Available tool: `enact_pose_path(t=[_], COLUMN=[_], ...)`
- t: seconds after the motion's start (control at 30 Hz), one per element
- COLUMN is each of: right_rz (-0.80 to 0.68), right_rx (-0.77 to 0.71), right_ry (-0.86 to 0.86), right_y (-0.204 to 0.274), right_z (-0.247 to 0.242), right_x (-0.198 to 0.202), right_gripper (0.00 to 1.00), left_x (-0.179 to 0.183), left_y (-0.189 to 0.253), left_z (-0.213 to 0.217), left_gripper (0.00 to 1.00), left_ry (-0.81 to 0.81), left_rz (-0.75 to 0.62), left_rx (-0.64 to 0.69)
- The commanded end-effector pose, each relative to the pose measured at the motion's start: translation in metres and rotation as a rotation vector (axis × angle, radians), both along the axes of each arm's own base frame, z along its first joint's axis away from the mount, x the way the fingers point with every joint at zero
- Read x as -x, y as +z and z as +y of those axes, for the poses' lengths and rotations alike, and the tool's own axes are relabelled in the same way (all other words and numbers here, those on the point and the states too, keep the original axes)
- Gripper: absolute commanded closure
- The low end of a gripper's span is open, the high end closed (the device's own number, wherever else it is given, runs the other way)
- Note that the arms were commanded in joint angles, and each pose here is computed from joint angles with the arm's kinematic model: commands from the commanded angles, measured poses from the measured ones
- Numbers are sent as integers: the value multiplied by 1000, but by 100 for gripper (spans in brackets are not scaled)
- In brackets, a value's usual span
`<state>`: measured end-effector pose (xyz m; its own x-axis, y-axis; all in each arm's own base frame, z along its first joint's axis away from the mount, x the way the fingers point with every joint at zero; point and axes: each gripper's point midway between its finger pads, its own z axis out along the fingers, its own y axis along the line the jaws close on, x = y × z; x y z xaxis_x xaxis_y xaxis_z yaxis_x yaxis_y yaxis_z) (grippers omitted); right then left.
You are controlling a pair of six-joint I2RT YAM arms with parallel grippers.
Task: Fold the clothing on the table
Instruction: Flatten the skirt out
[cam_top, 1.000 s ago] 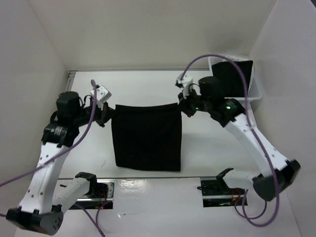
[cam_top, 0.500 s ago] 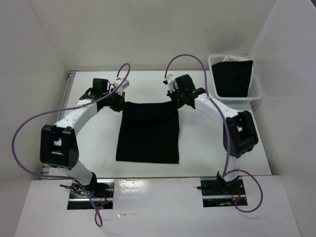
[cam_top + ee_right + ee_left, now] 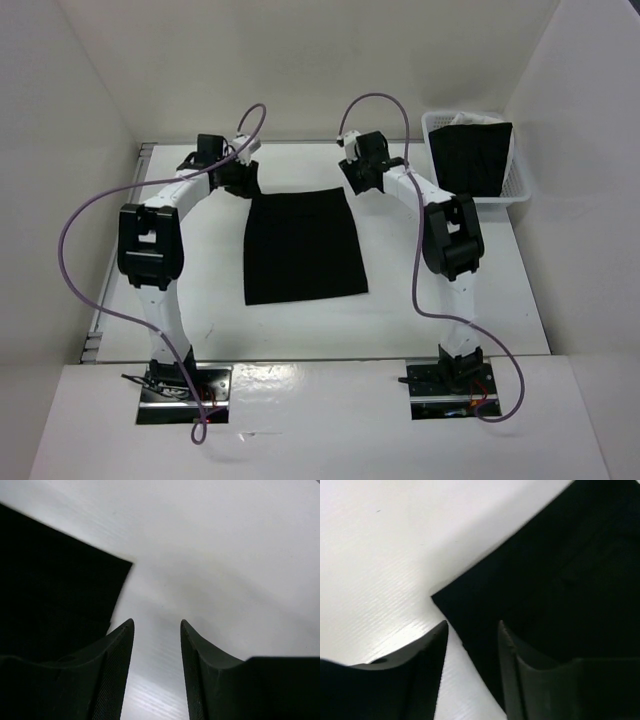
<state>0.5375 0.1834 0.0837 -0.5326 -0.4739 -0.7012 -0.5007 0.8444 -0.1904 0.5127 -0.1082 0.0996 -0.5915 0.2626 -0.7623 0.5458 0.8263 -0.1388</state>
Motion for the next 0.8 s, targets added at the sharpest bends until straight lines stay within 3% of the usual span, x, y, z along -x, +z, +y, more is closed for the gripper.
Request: enact_pose_path(t=[0.0, 0.1, 0.2, 0.23, 0.3, 0.33, 0.37, 0.4, 0.43, 0.47, 0.57, 0.7, 0.77], right_rz=[-76, -87, -94, -77, -122, -80, -138, -147, -110, -152, -116, -53, -46], right_rx=[-13, -24, -45, -39, -92, -92, -119, -114, -87, -85, -25, -3, 24], right_ry=[-113, -161, -187, -187, -144, -130, -89, -69, -21, 1, 90, 175, 219], right_y=[18, 25, 52, 53, 99, 90, 127, 133, 117, 137, 114, 92, 87], right_z=[-25, -41, -49, -52, -48, -50, -43, -40, -30, -27, -6, 19, 42], right_x=[-36, -48, -39, -28, -6, 14, 31, 45, 68, 84, 125, 156, 165], right_gripper=[52, 52, 52, 52, 52, 51, 47, 44, 41, 35, 27, 9, 1], left_x=[-29, -46, -42, -38, -5, 9, 33, 46, 71, 84, 122, 142, 145], left_y=[10, 26, 51, 62, 74, 76, 88, 90, 66, 78, 53, 59, 88], left_z=[20, 31, 49, 49, 47, 39, 37, 30, 22, 17, 4, 12, 44], left_gripper=[46, 33, 30, 30, 30, 30, 30, 30, 30, 30, 30, 29, 21], left_ry=[61, 105, 139, 139, 104, 70, 37, 12, -7, -33, -87, 0, 129], left_rz=[-45, -79, -109, -117, -75, -52, -34, -24, 42, -4, 31, 87, 37], left_rx=[4, -13, -41, -41, -49, -42, -51, -59, -70, -80, -108, -26, 29])
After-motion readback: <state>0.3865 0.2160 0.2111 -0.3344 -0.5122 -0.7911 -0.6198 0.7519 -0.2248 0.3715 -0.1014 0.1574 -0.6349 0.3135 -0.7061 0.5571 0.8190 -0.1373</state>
